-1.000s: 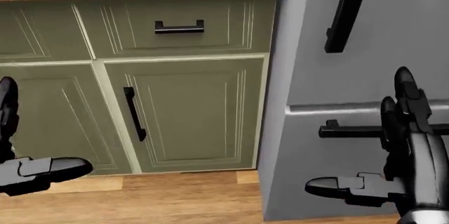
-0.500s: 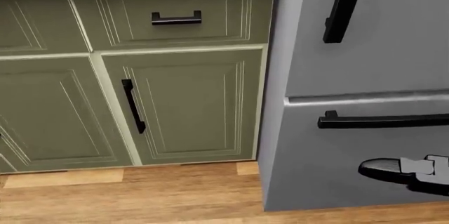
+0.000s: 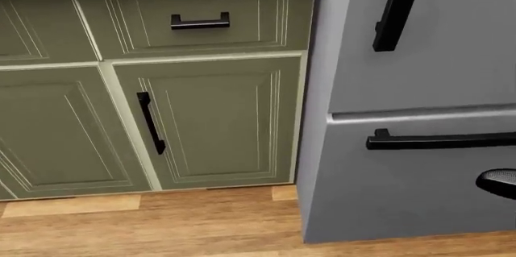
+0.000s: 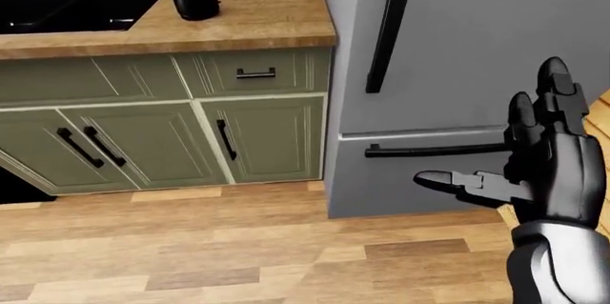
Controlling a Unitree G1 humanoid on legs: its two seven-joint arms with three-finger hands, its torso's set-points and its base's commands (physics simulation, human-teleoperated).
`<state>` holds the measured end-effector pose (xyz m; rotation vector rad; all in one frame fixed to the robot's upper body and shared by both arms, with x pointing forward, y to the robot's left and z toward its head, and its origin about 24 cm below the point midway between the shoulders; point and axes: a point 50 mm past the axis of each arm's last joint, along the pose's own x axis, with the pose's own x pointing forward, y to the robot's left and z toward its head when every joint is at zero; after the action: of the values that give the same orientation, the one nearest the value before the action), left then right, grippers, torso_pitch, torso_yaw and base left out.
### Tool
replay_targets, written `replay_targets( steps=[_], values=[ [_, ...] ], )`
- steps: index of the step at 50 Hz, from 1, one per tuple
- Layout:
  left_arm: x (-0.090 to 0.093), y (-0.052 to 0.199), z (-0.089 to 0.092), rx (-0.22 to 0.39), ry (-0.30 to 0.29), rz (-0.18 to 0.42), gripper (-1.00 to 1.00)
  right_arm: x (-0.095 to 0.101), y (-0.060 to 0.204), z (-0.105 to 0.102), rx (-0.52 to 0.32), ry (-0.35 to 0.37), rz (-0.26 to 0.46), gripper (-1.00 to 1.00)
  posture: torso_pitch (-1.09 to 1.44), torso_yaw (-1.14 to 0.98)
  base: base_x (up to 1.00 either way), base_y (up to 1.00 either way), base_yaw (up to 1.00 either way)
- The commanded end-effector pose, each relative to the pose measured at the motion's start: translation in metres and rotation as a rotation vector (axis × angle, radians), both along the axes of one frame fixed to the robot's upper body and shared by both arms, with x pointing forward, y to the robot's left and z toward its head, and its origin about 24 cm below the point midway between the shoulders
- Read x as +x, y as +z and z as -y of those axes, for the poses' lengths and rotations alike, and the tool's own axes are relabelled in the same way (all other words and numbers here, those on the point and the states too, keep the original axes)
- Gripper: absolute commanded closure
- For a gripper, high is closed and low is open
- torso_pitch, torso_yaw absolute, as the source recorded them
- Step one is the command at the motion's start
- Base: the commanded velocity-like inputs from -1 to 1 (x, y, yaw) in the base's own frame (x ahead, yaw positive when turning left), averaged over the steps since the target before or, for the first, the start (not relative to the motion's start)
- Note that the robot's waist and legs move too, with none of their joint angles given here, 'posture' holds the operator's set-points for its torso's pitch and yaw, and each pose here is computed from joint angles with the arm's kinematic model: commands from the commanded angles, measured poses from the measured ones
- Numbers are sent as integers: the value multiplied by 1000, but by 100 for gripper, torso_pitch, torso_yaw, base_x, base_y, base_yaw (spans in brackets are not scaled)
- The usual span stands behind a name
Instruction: Close the lid of the electric kettle.
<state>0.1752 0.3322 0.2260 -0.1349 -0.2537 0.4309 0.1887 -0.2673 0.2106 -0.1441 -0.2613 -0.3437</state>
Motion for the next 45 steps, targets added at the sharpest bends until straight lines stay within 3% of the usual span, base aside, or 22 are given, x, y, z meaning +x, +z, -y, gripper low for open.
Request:
replay_targets(
  steps=[1,20,45],
  values=[
    [-6,15,1,51,7,68,-100,-5,13,-2,-38,3,66,-100,0,0,0,0,0],
    [-19,14,-21,23,71,76,-100,-16,23,9,-31,-33,90,-100,0,0,0,0,0],
    [-16,10,-18,23,58,63,-100,-15,18,8,-87,-56,66,-100,0,0,0,0,0]
  ],
)
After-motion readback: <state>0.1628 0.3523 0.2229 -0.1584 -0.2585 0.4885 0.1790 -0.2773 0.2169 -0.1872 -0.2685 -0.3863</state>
